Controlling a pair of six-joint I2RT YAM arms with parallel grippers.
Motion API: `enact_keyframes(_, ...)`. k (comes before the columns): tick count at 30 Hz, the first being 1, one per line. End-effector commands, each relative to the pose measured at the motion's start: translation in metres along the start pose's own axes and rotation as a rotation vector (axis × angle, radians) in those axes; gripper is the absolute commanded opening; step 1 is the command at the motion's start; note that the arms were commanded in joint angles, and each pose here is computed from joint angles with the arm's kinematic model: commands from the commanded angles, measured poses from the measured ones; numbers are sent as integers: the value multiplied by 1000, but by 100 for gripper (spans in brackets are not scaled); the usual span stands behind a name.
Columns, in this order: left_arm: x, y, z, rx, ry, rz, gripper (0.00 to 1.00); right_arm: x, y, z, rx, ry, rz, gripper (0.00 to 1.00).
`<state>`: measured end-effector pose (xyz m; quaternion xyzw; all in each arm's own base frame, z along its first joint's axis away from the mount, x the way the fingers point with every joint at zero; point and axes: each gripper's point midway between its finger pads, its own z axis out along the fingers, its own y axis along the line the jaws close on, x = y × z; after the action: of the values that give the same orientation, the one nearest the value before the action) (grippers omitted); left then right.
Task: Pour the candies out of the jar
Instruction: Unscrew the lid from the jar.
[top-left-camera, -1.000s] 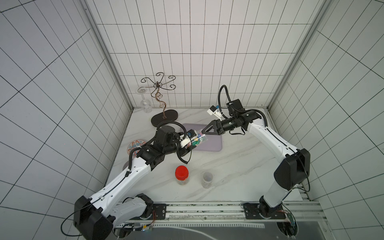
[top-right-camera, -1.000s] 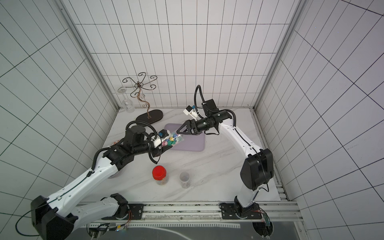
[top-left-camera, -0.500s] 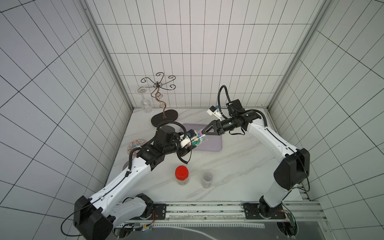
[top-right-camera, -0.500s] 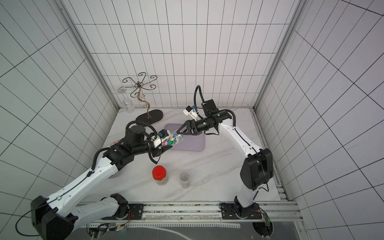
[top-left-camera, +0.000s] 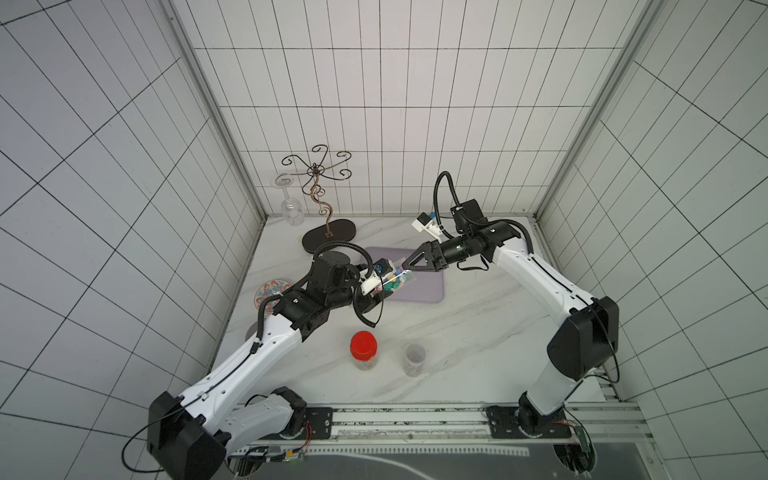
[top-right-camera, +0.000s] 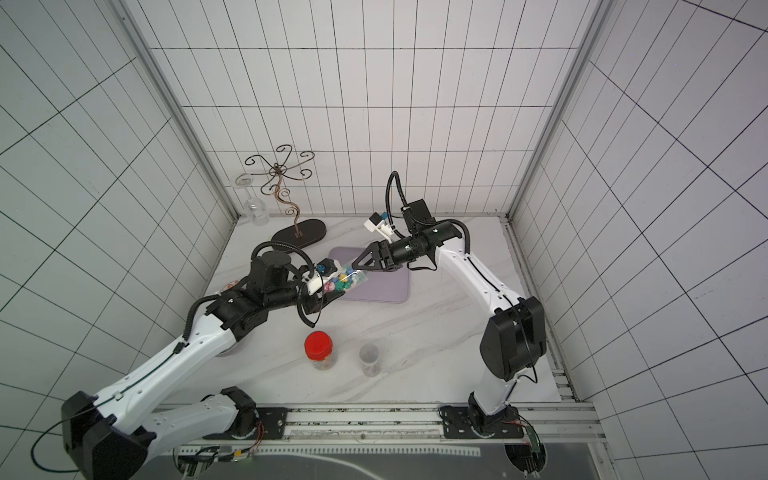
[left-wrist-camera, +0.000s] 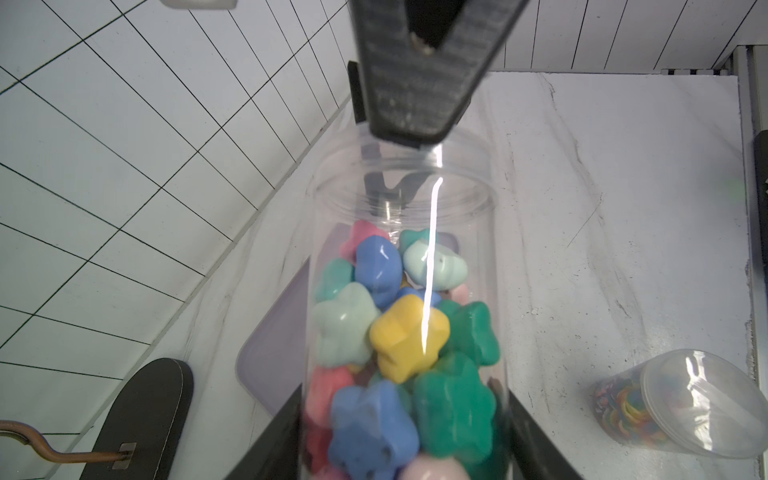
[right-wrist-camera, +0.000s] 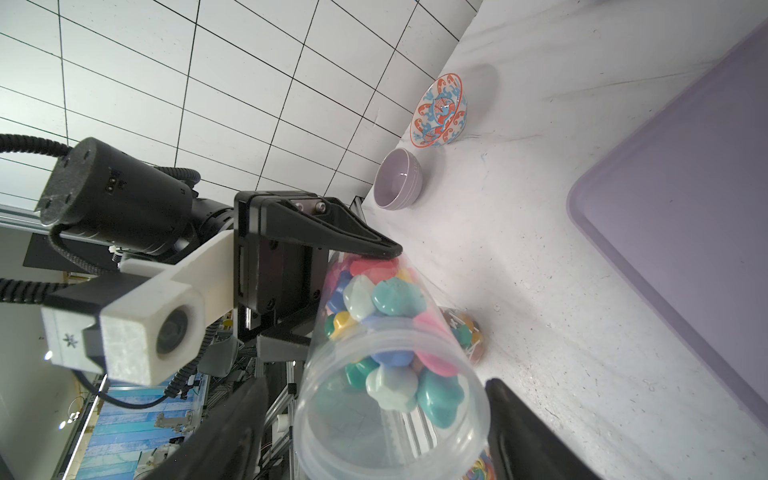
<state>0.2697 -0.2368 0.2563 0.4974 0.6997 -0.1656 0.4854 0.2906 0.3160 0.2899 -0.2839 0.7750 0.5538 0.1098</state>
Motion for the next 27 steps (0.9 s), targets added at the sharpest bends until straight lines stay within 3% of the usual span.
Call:
enact_keyframes(1,-29,7,-9,-28,-98,36,41,11,-5,7,-27,33,24,78)
enact_keyframes(14,-28,7,-8,-27,-95,33,41,10,5,-2,-40,13,-6,76)
enact_keyframes(22,-28,7,-8,-27,-94,30,41,11,13,-4,-75,14,-12,67)
enact_keyframes(27,-27,6,-7,-24,-91,28,42,11,18,-8,-99,8,-21,67)
